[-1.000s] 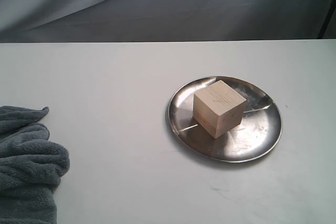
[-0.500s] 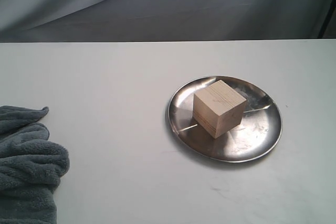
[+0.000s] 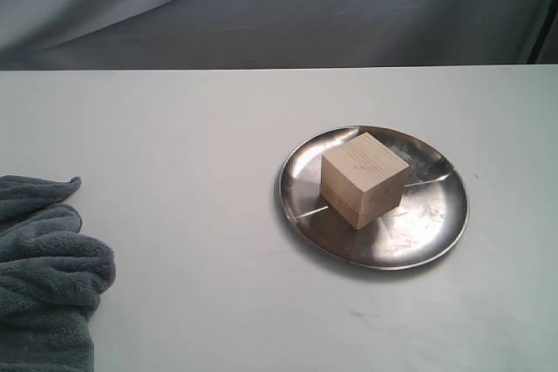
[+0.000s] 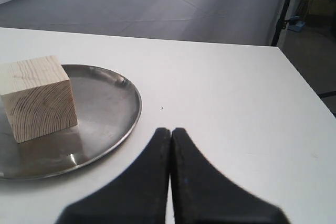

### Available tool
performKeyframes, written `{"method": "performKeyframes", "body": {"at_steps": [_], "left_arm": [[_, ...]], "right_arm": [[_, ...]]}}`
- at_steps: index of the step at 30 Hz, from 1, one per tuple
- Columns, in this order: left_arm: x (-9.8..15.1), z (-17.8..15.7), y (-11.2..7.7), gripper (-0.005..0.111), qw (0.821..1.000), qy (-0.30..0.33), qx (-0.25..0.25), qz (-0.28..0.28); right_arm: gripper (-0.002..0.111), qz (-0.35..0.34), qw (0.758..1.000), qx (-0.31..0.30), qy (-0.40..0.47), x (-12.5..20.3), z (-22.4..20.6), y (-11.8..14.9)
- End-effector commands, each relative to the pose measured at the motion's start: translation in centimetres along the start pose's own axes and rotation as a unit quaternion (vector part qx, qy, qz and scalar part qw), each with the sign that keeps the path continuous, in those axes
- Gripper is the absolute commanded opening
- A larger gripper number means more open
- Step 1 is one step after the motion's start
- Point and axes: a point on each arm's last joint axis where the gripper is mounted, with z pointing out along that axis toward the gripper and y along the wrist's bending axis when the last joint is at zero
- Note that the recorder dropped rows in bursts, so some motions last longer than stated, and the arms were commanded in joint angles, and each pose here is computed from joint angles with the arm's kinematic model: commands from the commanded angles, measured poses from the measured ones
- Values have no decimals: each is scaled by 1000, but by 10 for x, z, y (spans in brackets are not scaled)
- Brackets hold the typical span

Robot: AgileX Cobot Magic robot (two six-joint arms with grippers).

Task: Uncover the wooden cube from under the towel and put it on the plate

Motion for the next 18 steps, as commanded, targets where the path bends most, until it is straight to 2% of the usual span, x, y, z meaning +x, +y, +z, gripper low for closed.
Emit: {"method": "performKeyframes", "body": {"at_steps": [1,4,8,11,12,14,18], "left_arm": [[15,4,-3,0,999,13,2,-43],[30,8,-6,0,998,31,6,-53],[50,14,-13,0,998,14,29,-49],[66,17,-17,0,998,25,36,-47],[66,17,-17,0,998,26,36,-47],[76,16,-14,0,995,81,20,-53],[74,16,-15,0,996,69,23,-49]], "right_arm": [[0,-2,1000,0,-4,0,0,0],[0,-2,1000,0,-4,0,0,0],[0,-2,1000,0,-4,0,0,0],[0,-2,1000,0,-4,0,0,0],[0,-2,1000,0,-4,0,0,0],[0,-2,1000,0,-4,0,0,0],[0,-2,1000,0,-4,0,0,0]]}}
